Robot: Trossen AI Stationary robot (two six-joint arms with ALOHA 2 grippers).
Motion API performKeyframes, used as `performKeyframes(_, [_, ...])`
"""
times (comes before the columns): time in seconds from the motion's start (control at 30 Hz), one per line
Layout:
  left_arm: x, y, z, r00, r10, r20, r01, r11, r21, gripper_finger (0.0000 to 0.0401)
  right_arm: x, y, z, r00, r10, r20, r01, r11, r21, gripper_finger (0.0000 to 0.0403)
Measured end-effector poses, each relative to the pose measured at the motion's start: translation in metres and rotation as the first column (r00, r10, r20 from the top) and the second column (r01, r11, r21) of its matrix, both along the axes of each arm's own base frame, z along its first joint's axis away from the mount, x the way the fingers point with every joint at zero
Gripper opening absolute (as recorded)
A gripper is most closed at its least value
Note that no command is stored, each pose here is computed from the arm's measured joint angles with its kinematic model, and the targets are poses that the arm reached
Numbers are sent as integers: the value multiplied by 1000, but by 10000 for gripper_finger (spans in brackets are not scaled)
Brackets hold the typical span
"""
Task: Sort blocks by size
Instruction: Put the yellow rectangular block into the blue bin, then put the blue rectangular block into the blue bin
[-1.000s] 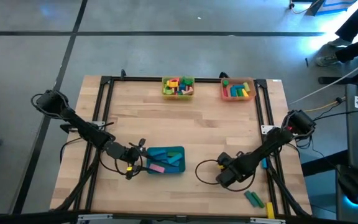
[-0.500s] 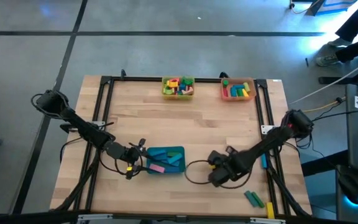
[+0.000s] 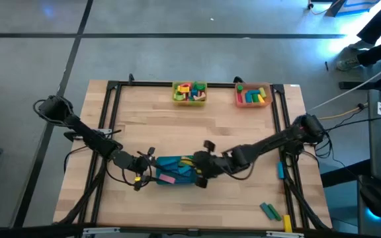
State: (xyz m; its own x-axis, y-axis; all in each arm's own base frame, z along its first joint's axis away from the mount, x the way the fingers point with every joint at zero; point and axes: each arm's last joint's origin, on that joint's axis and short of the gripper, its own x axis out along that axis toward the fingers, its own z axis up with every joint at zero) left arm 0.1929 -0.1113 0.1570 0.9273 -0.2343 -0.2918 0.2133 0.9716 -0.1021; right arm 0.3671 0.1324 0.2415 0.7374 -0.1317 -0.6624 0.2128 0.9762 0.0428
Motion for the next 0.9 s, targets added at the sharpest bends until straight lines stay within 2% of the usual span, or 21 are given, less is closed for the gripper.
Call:
performKeyframes(0.17, [0,0,1,1000,3,6,-3,1000,-13,202,24,-23,-22,1000,20,-5,-20,999,-51,115])
performKeyframes(0.33, [0,0,1,1000,3,11,-2,1000,-15,202,32,-40,-44,994,35,-101,-35,999,1,111])
performKeyframes(0.47, [0,0,1,1000,3,9,-2,1000,-14,202,32,-39,-48,992,40,-117,-37,999,32,126])
performKeyframes(0.63, [0,0,1,1000,1,8,-1,1000,-10,202,31,-39,-48,992,31,-126,-26,999,41,157])
performKeyframes(0.77, [0,0,1,1000,1,9,-1,1000,-8,202,31,-39,-48,991,25,-131,-17,998,62,199])
performKeyframes(0.9, [0,0,1,1000,2,6,-1,1000,-10,202,19,-40,-33,986,7,-164,8,996,93,241])
